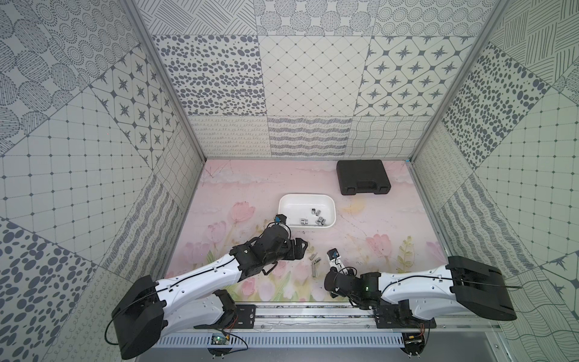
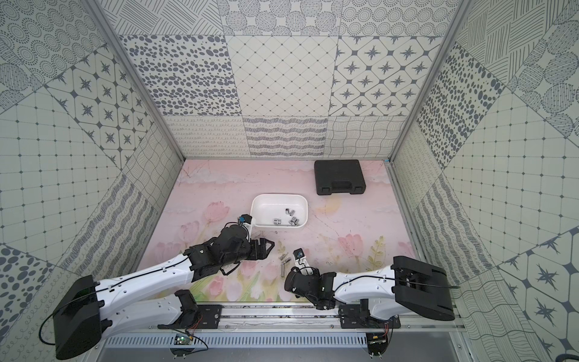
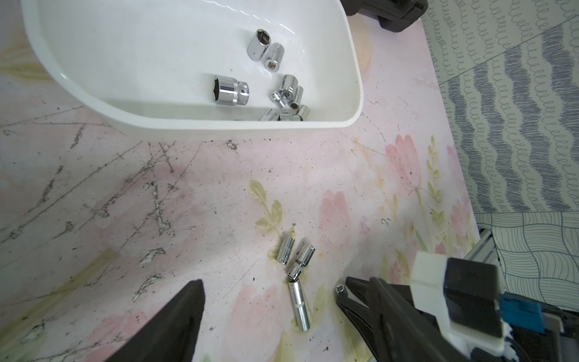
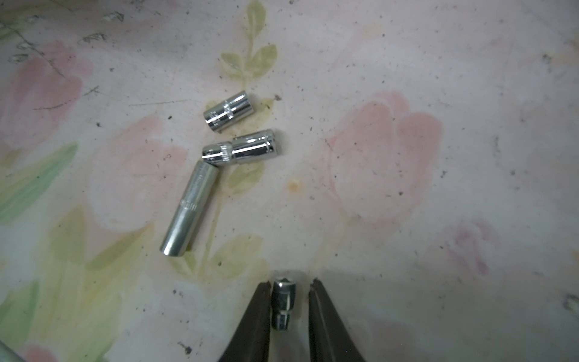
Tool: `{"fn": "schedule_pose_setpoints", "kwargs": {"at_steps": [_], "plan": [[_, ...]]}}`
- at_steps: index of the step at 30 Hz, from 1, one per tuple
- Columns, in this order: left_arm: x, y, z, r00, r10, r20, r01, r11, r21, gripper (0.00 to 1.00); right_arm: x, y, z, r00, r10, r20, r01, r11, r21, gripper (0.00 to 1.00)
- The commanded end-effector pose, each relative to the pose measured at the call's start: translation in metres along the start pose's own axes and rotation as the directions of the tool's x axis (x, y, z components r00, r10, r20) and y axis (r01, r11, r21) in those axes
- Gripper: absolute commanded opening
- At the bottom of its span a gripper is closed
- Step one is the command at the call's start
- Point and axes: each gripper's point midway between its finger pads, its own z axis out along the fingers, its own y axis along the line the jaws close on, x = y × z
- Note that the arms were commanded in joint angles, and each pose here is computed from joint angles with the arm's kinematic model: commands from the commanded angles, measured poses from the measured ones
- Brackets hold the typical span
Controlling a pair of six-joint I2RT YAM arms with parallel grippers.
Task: Put the socket on the desktop into the storage box
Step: Pick up the socket head from the center of the board, then place the socket head in the storage box.
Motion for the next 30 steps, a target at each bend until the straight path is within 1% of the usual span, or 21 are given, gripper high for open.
{"fn": "schedule_pose_setpoints", "kwargs": {"at_steps": [1, 3, 7, 11, 15, 22, 25, 30], "plan": [[-0.001, -0.001, -0.001, 1.0, 0.018, 0.01, -0.018, 1.0, -0.003, 0.86, 0.012, 0.001, 0.003, 0.999, -0.014, -0.05, 0.013, 1.0, -0.007, 0.21], [-0.001, -0.001, -0.001, 1.0, 0.016, 0.01, -0.016, 1.0, -0.005, 0.86, 0.01, 0.003, 0.001, 0.999, -0.019, -0.051, 0.018, 1.0, -0.008, 0.18], [-0.001, -0.001, -0.001, 1.0, 0.018, 0.01, -0.018, 1.0, -0.003, 0.86, 0.0, 0.006, -0.004, 0.999, -0.031, -0.033, 0.03, 1.0, -0.007, 0.16], [-0.001, -0.001, 0.0, 1.0, 0.017, 0.009, -0.017, 1.0, -0.004, 0.86, -0.023, 0.016, -0.015, 0.998, -0.061, 0.017, 0.062, 0.998, -0.023, 0.14], [0.0, -0.001, 0.0, 1.0, 0.016, 0.007, -0.016, 1.0, -0.004, 0.86, -0.067, 0.025, -0.029, 0.994, -0.055, 0.093, 0.06, 0.997, -0.05, 0.14], [0.0, -0.001, 0.0, 1.0, 0.016, 0.006, -0.016, 1.0, -0.005, 0.86, -0.156, 0.004, -0.032, 0.987, 0.048, 0.154, -0.035, 0.995, -0.091, 0.15], [-0.001, -0.001, -0.001, 1.0, 0.019, 0.012, -0.018, 1.0, -0.006, 0.86, -0.193, -0.006, -0.022, 0.982, 0.081, 0.173, -0.068, 0.994, -0.084, 0.16], [-0.002, -0.001, -0.003, 1.0, 0.017, 0.017, -0.017, 1.0, -0.004, 0.86, -0.228, -0.026, 0.017, 0.984, 0.119, 0.136, -0.115, 0.993, -0.041, 0.16]]}}
